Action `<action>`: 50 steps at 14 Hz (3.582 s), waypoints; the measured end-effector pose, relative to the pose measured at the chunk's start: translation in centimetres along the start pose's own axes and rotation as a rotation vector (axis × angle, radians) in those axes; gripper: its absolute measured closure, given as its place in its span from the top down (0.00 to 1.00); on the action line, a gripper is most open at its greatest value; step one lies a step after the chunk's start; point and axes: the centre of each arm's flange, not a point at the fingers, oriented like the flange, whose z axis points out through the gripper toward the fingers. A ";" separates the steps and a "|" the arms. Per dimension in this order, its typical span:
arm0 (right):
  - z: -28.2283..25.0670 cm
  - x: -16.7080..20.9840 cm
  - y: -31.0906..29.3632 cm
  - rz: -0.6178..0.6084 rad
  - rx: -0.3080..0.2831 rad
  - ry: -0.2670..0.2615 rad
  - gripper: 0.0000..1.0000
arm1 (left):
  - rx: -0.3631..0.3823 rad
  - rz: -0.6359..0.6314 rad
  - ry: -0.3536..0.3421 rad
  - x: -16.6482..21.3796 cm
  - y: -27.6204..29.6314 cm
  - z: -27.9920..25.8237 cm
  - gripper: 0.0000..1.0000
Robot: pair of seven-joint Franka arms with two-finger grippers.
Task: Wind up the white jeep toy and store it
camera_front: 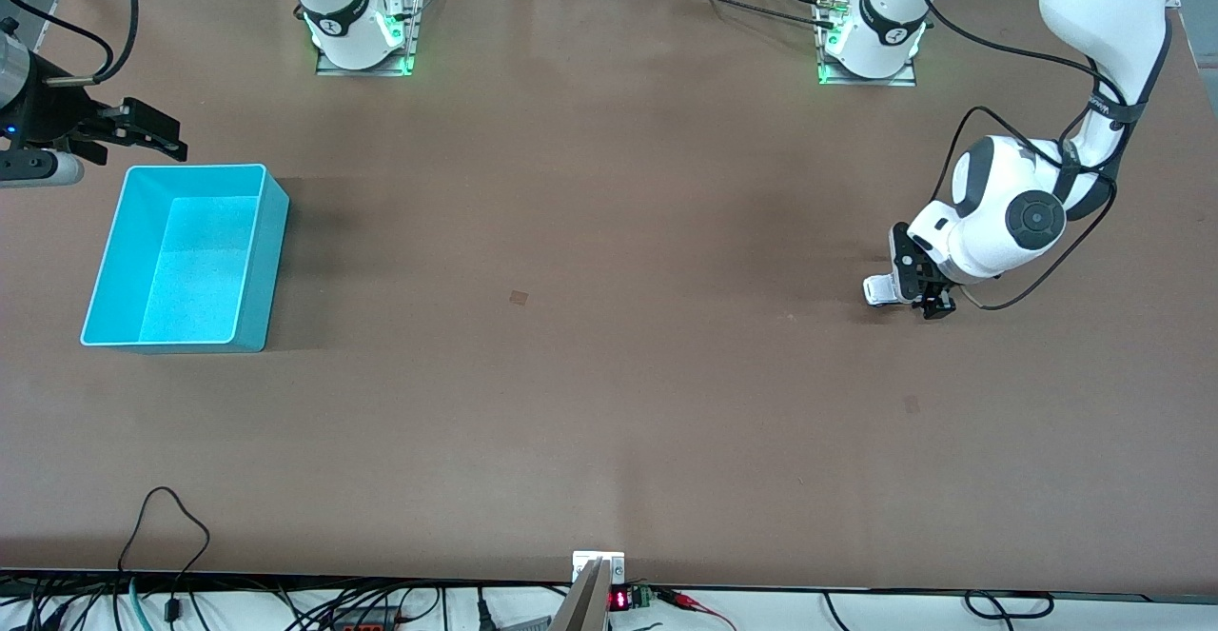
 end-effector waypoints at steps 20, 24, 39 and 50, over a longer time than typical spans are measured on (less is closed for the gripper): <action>0.0 0.0 -0.1 -0.002 0.000 0.000 1.00 | 0.060 0.051 0.022 0.7 -2.5 -0.8 0.54; 0.0 0.0 -0.2 -0.003 0.000 0.000 1.00 | 0.054 0.052 0.025 0.9 -2.8 -0.4 0.54; 0.0 0.0 -0.7 -0.013 0.000 0.000 1.00 | 0.051 0.116 -0.020 1.4 -2.8 -0.3 0.54; 0.1 0.1 -1.8 -0.032 -0.002 -0.001 1.00 | 0.030 0.115 -0.025 1.3 -3.3 -0.2 0.54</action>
